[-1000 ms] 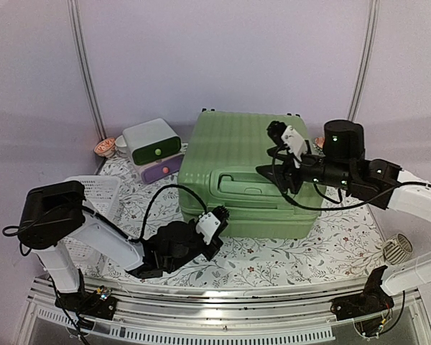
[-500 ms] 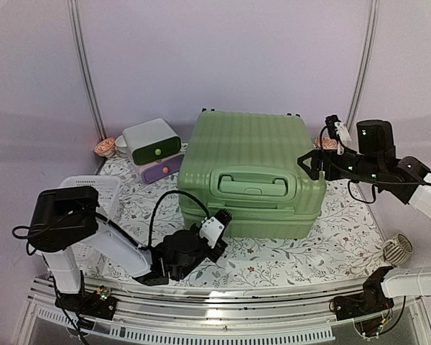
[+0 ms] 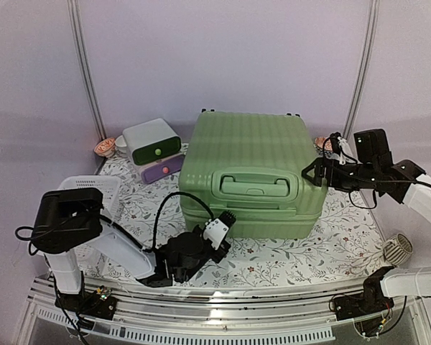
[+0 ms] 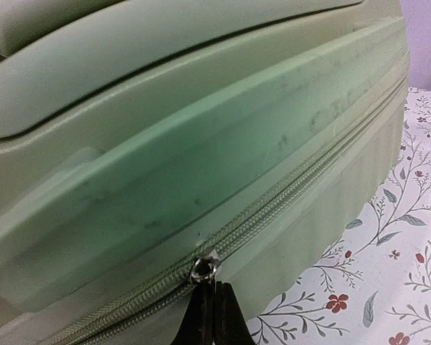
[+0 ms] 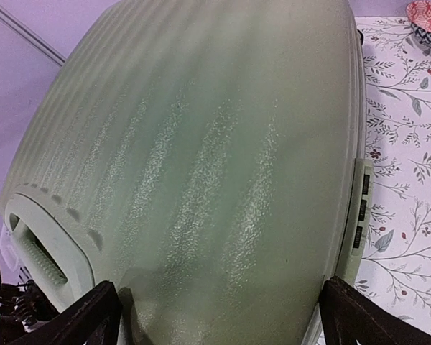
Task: Open, take out, and arrange the luggage
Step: Hold the luggage at the center of the board, then unzip the zipper of the luggage.
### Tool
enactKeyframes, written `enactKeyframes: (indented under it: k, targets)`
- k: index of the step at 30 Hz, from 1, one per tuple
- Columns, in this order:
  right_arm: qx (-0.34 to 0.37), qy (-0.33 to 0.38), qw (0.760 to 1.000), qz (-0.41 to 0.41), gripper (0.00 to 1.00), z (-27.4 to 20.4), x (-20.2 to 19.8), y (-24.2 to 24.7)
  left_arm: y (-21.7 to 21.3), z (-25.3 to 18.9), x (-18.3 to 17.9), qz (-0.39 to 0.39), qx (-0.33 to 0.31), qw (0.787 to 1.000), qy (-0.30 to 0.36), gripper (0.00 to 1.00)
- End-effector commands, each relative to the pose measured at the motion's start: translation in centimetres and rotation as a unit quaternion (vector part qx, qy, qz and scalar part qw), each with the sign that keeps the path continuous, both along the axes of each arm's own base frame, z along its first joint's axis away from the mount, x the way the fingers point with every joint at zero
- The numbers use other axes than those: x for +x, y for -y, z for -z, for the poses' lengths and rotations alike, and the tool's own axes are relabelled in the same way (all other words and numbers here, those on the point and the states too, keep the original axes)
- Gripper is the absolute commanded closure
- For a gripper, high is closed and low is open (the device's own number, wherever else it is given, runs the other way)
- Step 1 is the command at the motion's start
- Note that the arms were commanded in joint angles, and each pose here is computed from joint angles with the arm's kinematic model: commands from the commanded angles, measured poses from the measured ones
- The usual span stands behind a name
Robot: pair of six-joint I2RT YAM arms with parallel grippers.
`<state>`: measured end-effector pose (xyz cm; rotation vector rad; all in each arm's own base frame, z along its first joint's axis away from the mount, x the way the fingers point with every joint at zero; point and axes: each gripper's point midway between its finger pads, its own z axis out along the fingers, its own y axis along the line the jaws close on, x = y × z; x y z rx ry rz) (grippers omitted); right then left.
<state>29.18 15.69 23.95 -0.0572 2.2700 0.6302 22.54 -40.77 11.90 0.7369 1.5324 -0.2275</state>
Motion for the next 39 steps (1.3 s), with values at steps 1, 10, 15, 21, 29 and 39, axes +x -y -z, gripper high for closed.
enactKeyframes:
  k: [1,10,15,21,29,39]
  targets:
    - [0.057,-0.049,0.993,-0.093,0.03,2.1,-2.2,-3.3,4.4,-6.9,-2.6,0.066,-0.119,0.99,0.025,1.0]
    - [0.091,-0.029,0.98,-0.177,0.06,0.3,-3.4,-7.4,9.6,-6.9,-4.2,0.131,-0.086,0.987,0.039,1.0]
    - [0.1,-0.026,0.973,-0.208,0.06,0.0,-4.1,-9.3,12.3,-6.9,-4.8,0.156,-0.08,0.984,0.037,1.0]
    - [0.139,-0.013,0.957,-0.256,0.07,-0.9,-5.4,-11.1,16.2,-7.7,-4.7,0.19,-0.106,0.976,0.028,1.0]
    - [0.132,0.026,0.969,-0.21,0.1,-2.0,-4.6,-9.6,20.0,-9.2,-6.3,0.271,-0.139,0.952,0.033,1.0]
    - [0.052,0.062,0.992,-0.099,0.07,-0.9,-2.5,-5.6,17.9,-9.5,-7.5,0.295,-0.139,0.945,0.027,0.69]
